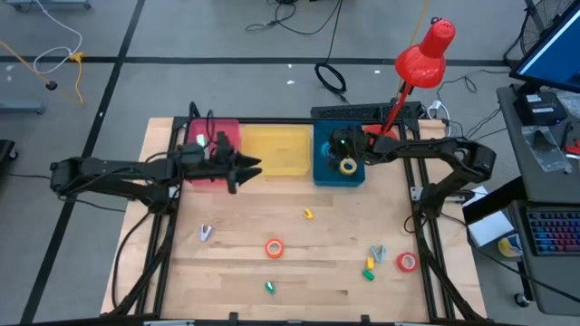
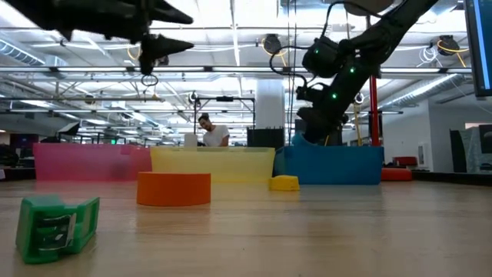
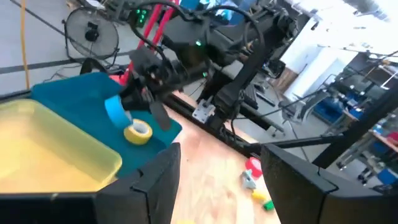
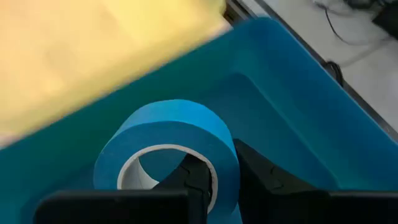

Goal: Pick and place Stapler, Stapler remover, tape
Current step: Put the blue tape into the blue bin

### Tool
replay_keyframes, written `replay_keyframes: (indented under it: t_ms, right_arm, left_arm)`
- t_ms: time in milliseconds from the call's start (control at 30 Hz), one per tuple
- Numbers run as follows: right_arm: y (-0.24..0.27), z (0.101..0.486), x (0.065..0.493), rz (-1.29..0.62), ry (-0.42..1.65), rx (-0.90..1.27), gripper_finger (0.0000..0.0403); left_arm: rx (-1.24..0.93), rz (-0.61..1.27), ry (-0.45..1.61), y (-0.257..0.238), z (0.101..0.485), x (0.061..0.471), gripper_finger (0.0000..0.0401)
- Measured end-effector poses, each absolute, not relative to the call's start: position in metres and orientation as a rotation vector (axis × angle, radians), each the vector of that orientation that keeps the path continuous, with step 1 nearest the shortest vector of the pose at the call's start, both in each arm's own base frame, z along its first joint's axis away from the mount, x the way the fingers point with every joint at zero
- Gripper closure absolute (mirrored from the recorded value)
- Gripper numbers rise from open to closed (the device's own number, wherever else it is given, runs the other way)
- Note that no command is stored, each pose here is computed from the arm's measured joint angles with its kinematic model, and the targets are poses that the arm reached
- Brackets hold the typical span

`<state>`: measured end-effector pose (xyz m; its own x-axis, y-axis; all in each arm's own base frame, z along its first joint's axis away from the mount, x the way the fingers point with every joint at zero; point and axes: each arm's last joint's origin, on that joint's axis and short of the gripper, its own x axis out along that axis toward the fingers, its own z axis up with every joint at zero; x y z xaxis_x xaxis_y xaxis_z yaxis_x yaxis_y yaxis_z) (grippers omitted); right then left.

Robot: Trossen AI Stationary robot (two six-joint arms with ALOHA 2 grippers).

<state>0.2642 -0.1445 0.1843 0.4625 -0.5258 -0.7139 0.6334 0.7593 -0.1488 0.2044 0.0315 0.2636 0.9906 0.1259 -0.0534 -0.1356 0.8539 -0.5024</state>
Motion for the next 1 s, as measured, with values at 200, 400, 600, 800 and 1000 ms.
replay_keyframes:
  t_ms: [200, 400, 600, 800, 1000]
  right_arm:
    - [-0.158, 0.184, 0.255, -0.764, 0.837, 0.168, 0.0365]
    - [-0.175, 0.182, 0.243, -0.793, 0.853, 0.188, 0.0363]
    - [-0.188, 0.182, 0.234, -0.781, 0.844, 0.232, 0.0362]
    - [-0.198, 0.169, 0.231, -0.739, 0.868, 0.289, 0.0361]
    - [-0.201, 0.148, 0.233, -0.727, 0.936, 0.324, 0.0360]
  left_arm:
    - [-0.540, 0.186, -0.007, 0.023, 0.249, 0.192, 0.0178]
    - [-0.544, 0.205, 0.003, 0.020, 0.246, 0.191, 0.0178]
    - [-0.544, 0.204, 0.004, 0.020, 0.246, 0.191, 0.0178]
    - [-0.550, 0.204, 0.002, 0.020, 0.246, 0.191, 0.0178]
    - [-0.553, 0.205, 0.003, 0.020, 0.246, 0.191, 0.0178]
